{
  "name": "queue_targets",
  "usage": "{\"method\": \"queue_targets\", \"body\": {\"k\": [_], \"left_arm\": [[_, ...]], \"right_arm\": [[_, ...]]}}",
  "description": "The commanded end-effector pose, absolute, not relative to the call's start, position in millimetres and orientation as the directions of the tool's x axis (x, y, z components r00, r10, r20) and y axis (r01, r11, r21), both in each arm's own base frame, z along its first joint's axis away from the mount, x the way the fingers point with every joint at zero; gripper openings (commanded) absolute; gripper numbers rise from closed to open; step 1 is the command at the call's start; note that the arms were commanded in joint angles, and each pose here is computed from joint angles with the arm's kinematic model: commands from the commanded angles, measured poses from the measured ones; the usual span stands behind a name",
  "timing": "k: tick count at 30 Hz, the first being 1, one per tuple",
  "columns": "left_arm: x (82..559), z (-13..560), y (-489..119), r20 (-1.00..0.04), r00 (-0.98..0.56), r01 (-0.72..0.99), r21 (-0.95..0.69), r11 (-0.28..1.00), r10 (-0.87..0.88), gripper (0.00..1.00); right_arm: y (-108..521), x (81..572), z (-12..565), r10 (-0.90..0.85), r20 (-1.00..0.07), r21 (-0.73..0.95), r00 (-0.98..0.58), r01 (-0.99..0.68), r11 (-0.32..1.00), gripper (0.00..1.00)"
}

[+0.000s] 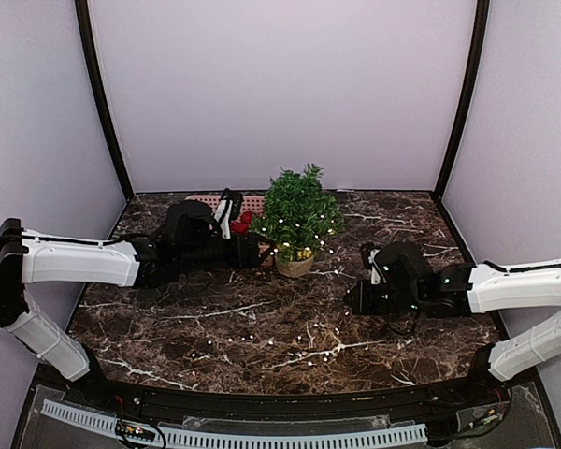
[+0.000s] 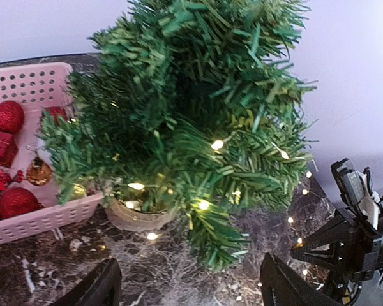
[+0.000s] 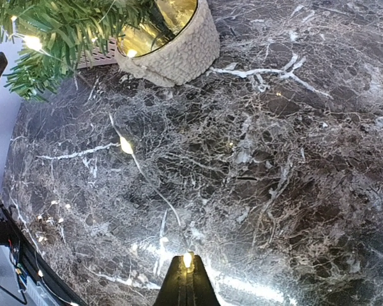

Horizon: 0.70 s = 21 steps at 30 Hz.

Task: Decorate the small christmas tree
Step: Wrap the side of the string light in the gap of the branches.

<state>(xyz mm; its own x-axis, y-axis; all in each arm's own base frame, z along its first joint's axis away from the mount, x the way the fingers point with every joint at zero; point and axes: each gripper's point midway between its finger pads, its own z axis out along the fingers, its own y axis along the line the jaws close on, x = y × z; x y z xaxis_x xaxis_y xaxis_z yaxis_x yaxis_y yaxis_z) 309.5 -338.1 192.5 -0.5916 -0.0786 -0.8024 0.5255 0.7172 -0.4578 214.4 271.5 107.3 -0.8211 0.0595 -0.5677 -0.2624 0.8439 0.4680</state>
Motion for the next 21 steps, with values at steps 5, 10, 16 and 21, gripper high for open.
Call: {"method": "queue_targets", "body": {"k": [5,10,16,21], "left_arm": [[298,179,-380,-0.748,-0.659,0.56,-0.555,0.616,-0.075,0.82],[303,172,-389,-0.744,-0.665,0.562,-0.556,0.613,-0.065,0.83],[308,169,-392,-0.742,-0.667,0.553,-0.554,0.622,-0.067,0.66],[310,166,-389,-0.742,-0.667,0.542,-0.547,0.638,-0.07,0.41]], "right_arm": [[275,232,121,0.033,-0.625,0.405,-0.78,-0.288,0.868,0.0],[283,240,116,-0.008,-0.627,0.372,-0.779,-0.31,0.875,0.0],[284,242,97,-0.037,-0.602,0.351,-0.797,-0.307,0.885,0.0],[279,242,90,-0.031,-0.592,0.351,-0.805,-0.293,0.889,0.0]]}}
